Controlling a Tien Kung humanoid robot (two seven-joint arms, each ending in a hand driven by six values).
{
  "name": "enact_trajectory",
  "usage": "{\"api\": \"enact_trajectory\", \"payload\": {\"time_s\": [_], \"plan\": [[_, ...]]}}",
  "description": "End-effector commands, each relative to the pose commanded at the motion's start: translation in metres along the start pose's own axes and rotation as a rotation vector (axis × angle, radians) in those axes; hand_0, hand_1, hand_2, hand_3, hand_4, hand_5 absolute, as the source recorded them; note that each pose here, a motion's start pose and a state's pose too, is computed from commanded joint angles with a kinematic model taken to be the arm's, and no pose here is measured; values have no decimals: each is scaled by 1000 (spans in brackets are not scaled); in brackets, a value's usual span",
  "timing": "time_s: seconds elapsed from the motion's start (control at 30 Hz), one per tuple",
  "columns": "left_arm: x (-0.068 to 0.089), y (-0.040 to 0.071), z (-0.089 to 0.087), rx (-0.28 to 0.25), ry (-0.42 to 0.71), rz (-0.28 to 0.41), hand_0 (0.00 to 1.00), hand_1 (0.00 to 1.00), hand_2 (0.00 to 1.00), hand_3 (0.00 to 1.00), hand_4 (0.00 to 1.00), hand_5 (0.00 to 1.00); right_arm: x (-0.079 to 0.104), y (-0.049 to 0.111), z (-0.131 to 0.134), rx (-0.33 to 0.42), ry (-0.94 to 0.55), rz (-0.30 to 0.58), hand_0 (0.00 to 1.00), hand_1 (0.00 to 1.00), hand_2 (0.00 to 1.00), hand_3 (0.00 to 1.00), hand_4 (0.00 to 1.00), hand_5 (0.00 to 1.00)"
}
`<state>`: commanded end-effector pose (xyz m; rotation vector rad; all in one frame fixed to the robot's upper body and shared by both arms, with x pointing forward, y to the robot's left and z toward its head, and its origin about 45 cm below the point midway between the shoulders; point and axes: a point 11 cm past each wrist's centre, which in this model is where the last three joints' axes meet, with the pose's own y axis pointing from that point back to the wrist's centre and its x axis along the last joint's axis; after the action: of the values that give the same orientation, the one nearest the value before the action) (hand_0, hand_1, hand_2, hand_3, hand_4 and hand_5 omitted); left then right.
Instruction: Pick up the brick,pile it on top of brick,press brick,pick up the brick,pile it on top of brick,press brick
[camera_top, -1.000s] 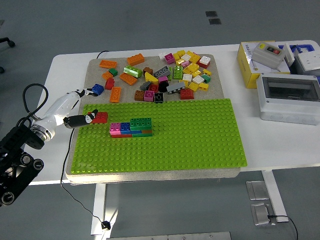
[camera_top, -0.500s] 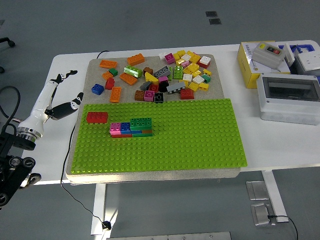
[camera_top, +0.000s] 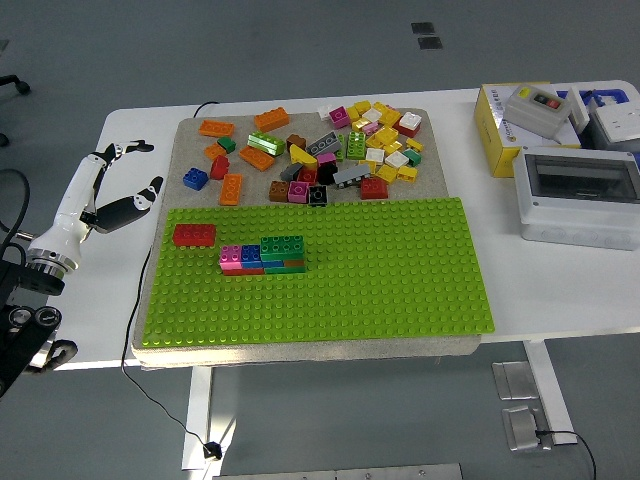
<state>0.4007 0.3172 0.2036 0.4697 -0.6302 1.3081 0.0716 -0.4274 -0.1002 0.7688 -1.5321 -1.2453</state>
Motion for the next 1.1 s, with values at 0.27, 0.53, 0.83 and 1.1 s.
{"api": "enact_trajectory", "payload": {"time_s": [0.27, 0.53, 0.83, 1.1], "plan": [[-18, -26, 6, 41, -373, -189, 998, 998, 998, 724, 703, 236, -1, 1, -4, 9, -1, -4, 702, 651, 613, 790, 629, 998], [-42, -38, 13, -13, -696, -344, 998, 998, 998, 730, 698, 229, 0, 2, -8, 19, 0, -4, 703, 651, 612, 786, 622, 998], [-75, -28, 1, -26, -810, -486, 998, 998, 998, 733, 698, 228, 1, 3, -12, 30, 4, -4, 704, 651, 611, 785, 619, 998], [-68, -30, -1, -14, -781, -455, 998, 998, 998, 733, 708, 248, 1, 3, -12, 35, 5, -7, 704, 651, 611, 785, 616, 998]]}}
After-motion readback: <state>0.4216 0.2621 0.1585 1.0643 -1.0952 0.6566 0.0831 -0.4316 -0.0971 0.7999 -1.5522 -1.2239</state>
